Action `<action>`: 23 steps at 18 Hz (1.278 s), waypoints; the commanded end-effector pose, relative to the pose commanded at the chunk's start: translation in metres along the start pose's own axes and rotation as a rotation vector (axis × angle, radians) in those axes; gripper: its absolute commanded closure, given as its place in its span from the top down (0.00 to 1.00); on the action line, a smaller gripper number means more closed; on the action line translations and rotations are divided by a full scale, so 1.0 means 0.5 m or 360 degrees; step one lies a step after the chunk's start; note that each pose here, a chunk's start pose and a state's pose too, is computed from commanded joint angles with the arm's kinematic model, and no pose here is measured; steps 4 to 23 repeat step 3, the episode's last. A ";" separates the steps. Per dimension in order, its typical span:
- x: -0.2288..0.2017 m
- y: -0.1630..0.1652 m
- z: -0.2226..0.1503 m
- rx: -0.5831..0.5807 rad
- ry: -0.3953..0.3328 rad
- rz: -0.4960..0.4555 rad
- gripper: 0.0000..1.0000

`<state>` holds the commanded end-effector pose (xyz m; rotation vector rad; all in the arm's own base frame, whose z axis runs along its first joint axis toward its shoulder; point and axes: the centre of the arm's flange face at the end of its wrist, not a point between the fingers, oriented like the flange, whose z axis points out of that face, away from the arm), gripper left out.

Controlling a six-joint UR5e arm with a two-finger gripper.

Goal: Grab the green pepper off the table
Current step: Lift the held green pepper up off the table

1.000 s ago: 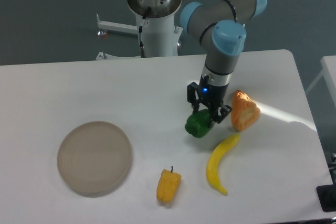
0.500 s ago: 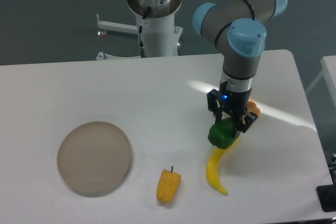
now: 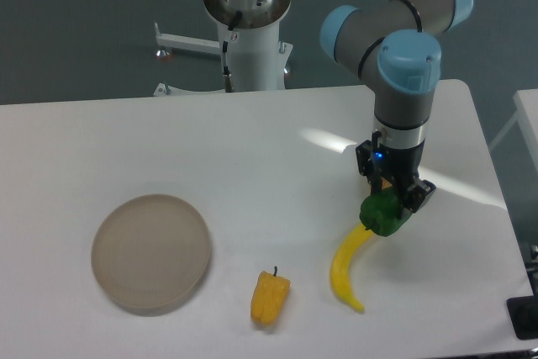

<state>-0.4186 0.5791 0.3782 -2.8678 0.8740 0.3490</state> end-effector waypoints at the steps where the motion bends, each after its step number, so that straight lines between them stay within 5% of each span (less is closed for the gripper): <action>1: -0.001 0.000 0.005 -0.0003 0.0002 -0.0002 0.30; 23: -0.008 -0.001 -0.002 -0.0001 -0.0012 -0.0002 0.30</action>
